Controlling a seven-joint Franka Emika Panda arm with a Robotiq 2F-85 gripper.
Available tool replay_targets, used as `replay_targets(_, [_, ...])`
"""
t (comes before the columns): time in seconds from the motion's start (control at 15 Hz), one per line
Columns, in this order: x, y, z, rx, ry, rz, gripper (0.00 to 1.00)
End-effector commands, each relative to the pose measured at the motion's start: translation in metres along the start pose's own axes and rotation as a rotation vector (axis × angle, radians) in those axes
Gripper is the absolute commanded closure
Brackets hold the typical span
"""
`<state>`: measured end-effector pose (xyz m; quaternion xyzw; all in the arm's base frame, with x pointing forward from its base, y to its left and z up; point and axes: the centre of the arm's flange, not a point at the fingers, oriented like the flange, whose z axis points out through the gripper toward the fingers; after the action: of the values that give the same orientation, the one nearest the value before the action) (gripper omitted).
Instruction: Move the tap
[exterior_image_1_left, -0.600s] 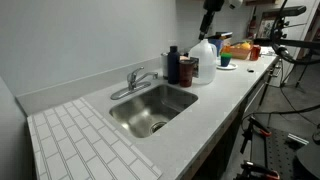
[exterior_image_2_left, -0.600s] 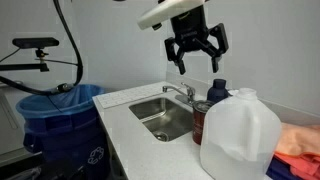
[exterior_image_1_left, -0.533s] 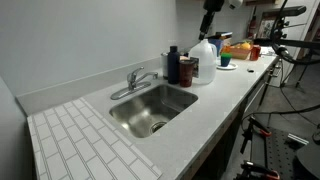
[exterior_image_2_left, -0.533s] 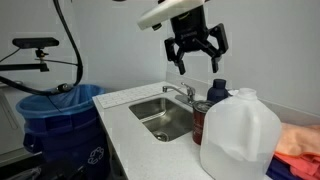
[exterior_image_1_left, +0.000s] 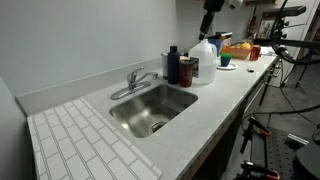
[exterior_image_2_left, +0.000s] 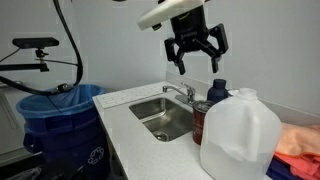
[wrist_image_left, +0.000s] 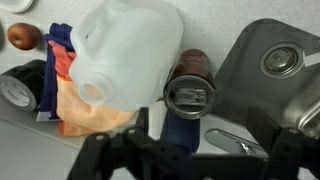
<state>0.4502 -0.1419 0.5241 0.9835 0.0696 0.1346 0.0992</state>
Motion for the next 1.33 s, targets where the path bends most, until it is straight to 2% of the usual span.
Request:
replay_targets(0.0, [0.0, 0.0, 0.0, 0.0, 0.0, 0.0, 0.0])
replay_targets(1.27, [-0.0004, -0.0005, 0.0002, 0.017, -0.004, -0.014, 0.0])
